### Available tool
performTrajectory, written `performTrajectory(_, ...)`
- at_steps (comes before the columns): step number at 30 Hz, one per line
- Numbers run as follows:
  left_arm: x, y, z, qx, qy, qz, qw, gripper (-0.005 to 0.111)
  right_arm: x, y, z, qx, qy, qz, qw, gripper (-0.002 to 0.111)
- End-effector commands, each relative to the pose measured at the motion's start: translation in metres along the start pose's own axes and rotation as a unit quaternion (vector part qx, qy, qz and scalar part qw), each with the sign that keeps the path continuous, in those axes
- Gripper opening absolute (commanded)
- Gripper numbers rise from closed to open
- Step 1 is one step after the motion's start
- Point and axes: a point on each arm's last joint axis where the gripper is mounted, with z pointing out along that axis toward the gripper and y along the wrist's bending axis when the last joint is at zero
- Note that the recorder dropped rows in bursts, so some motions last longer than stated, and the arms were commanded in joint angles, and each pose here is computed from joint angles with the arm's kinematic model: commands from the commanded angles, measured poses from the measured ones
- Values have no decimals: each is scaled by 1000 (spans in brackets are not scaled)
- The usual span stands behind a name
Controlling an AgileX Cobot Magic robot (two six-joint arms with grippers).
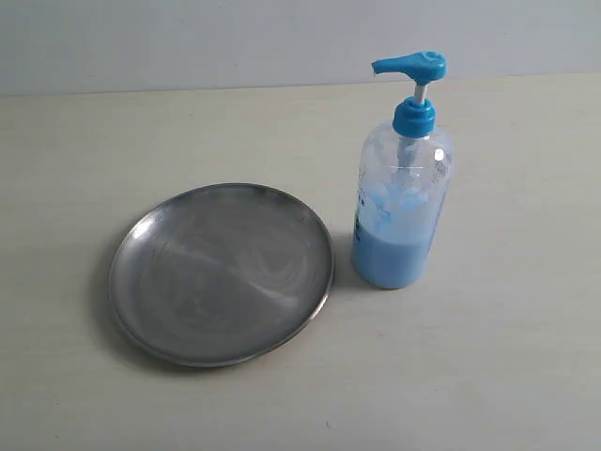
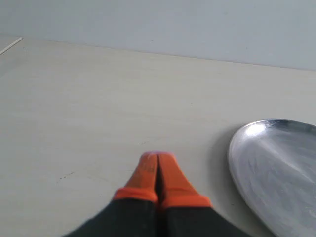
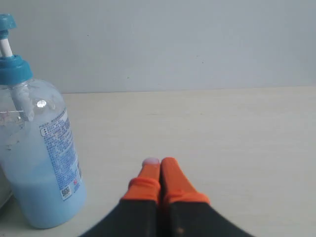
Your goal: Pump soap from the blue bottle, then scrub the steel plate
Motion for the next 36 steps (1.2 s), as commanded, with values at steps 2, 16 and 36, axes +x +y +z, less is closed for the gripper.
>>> performTrajectory(2,0,0,0,1,-6,-1,1000,0,0,0,0,3,-7,0,1000,0)
performTrajectory(16,0,0,0,1,-6,-1,1000,0,0,0,0,3,-7,0,1000,0)
performTrajectory(36,0,0,0,1,-6,-1,1000,0,-83,2,-3,2,-42,1,999,0)
